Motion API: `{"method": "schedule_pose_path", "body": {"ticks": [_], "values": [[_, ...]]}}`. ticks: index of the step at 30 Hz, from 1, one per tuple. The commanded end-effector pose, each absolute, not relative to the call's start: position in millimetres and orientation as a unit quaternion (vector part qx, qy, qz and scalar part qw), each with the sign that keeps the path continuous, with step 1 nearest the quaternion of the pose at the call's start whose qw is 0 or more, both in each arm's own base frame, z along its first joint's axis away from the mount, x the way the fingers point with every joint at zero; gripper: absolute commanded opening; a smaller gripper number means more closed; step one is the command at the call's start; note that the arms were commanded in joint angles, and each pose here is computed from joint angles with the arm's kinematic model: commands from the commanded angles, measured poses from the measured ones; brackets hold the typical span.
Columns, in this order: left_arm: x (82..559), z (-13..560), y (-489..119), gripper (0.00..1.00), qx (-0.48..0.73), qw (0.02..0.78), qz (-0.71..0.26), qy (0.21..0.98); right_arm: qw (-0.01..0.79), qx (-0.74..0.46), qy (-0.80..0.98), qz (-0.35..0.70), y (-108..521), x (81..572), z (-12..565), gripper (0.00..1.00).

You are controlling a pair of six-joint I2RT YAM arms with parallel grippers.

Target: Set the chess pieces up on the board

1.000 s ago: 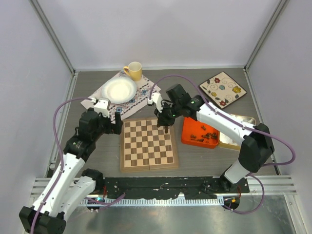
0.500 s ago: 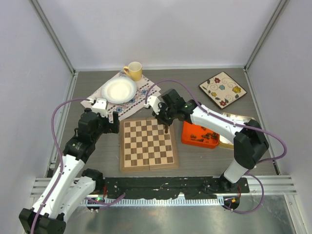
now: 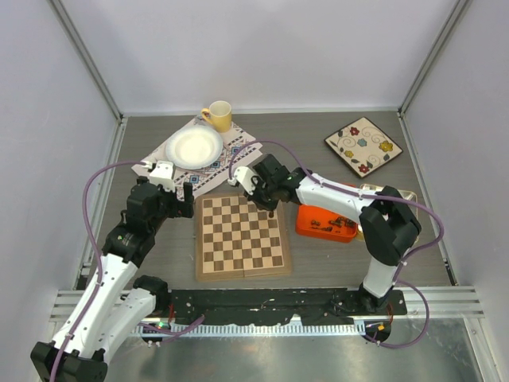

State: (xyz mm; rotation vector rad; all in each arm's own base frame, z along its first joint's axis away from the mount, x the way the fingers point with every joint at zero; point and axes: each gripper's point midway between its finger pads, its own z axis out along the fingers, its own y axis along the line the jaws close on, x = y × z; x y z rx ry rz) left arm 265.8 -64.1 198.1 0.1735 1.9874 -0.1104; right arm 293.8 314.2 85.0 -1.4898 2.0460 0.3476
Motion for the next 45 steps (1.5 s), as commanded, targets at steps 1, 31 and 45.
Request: {"method": "schedule_pose_path", "body": {"ticks": [1,31,45], "values": [[270.7,211.3,-65.2,1.0,0.072,0.565,-0.051,0.82,0.314,-0.557,0.76,0.119,325.2,306.7,97.5,0.08],[269.9,214.3,-66.7,1.0,0.073,0.569,-0.056,0.817,0.273,-0.556,0.779,0.099,319.6,308.2,74.0,0.23],[269.6,212.5,-66.6,1.0,0.074,0.566,-0.055,0.819,0.301,-0.543,0.777,0.103,327.8,317.0,104.4,0.31]]}}
